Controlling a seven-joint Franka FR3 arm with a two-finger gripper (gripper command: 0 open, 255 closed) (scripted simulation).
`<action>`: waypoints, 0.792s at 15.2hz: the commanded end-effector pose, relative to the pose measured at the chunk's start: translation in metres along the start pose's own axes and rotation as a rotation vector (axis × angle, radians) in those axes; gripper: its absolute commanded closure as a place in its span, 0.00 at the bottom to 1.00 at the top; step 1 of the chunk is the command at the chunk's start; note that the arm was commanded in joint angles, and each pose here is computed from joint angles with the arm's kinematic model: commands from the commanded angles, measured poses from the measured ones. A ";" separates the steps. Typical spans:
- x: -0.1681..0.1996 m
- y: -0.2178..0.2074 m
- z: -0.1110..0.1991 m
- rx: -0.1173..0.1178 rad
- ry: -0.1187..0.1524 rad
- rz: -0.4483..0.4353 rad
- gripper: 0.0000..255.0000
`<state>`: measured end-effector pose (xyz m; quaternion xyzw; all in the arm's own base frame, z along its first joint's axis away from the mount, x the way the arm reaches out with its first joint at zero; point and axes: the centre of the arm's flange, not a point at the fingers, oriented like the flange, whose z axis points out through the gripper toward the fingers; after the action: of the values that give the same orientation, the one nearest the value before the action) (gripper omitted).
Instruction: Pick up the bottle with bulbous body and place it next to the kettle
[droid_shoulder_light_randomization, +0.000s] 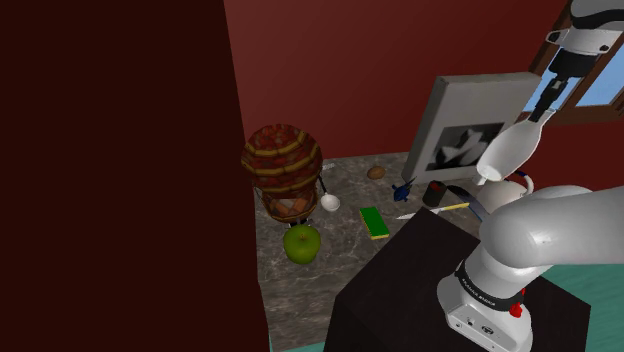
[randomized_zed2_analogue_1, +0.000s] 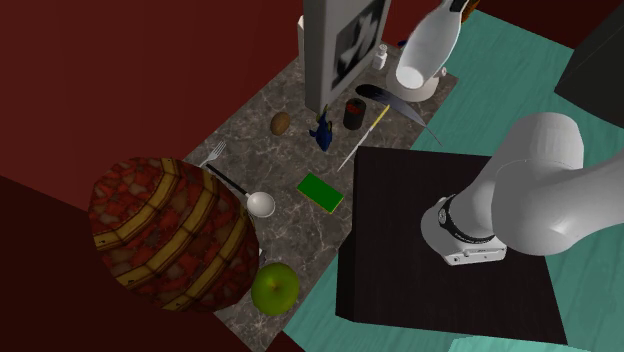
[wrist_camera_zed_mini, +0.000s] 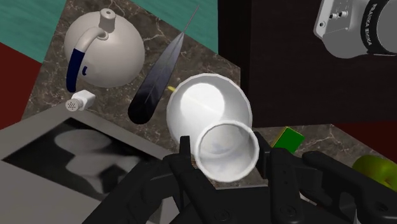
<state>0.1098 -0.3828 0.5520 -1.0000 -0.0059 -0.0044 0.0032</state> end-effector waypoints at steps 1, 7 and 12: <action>0.000 0.000 0.011 -0.001 0.000 0.000 1.00; -0.001 0.000 0.042 -0.001 0.000 0.000 1.00; -0.001 0.000 0.069 -0.001 0.000 0.000 1.00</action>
<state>0.1099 -0.3828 0.4888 -1.0000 -0.0059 -0.0043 0.0032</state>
